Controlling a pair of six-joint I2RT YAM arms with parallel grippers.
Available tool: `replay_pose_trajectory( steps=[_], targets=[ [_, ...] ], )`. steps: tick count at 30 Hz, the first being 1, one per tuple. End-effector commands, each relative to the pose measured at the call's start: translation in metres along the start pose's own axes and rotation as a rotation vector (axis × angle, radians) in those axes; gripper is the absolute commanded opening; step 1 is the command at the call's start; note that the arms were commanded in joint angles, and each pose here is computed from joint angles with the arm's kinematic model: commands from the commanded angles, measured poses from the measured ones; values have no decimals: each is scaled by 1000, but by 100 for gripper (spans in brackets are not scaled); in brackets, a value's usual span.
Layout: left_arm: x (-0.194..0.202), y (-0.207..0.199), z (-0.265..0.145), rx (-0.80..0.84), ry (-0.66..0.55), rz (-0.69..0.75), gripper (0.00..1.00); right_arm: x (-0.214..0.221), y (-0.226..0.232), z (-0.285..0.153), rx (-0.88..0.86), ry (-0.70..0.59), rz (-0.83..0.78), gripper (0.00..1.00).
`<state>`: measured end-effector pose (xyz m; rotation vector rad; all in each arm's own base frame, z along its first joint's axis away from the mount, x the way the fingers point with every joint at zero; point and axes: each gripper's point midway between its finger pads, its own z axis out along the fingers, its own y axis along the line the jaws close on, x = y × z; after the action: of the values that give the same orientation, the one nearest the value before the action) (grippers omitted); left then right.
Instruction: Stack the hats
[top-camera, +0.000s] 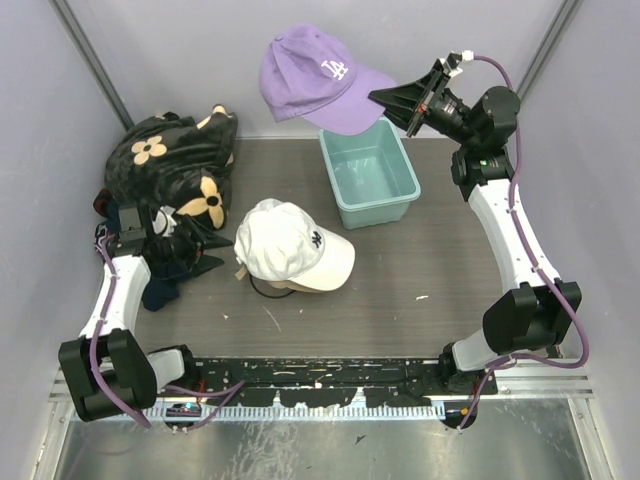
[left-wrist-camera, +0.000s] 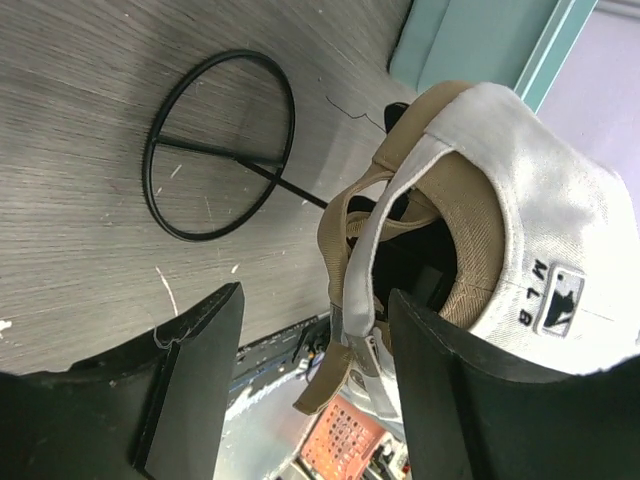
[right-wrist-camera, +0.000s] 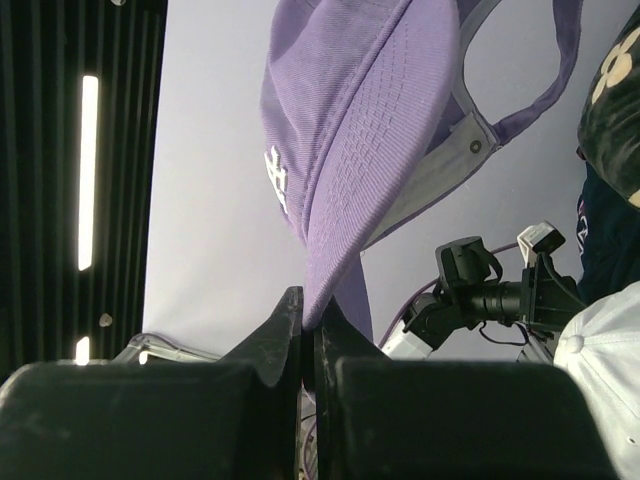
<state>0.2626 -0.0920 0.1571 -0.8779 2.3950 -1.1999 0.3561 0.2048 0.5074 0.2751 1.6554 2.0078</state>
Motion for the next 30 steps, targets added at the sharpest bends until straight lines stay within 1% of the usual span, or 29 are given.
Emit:
replay_pose_trajectory(
  steps=[1, 10, 17, 19, 22, 25, 30],
  targets=[
    [6, -16, 3, 95, 54, 23, 66, 4, 26, 0, -50, 1, -98, 1],
    [2, -26, 15, 120, 57, 29, 67, 8, 21, -2, -42, -5, -93, 1],
    [10, -36, 35, 118, 94, 62, 66, 9, 20, -2, -40, 5, -93, 1],
    [12, -29, 44, 96, 118, 46, 66, 11, 20, -2, -38, 19, -94, 1],
    [12, -25, 48, 81, 123, 45, 65, 15, 16, -3, -18, 43, -92, 1],
    [10, -21, 51, 70, 122, 42, 59, 25, 9, -4, 9, 93, -80, 1],
    [8, -17, 59, 59, 129, 42, 40, 54, -8, -5, 44, 191, -38, 1]
  ],
)
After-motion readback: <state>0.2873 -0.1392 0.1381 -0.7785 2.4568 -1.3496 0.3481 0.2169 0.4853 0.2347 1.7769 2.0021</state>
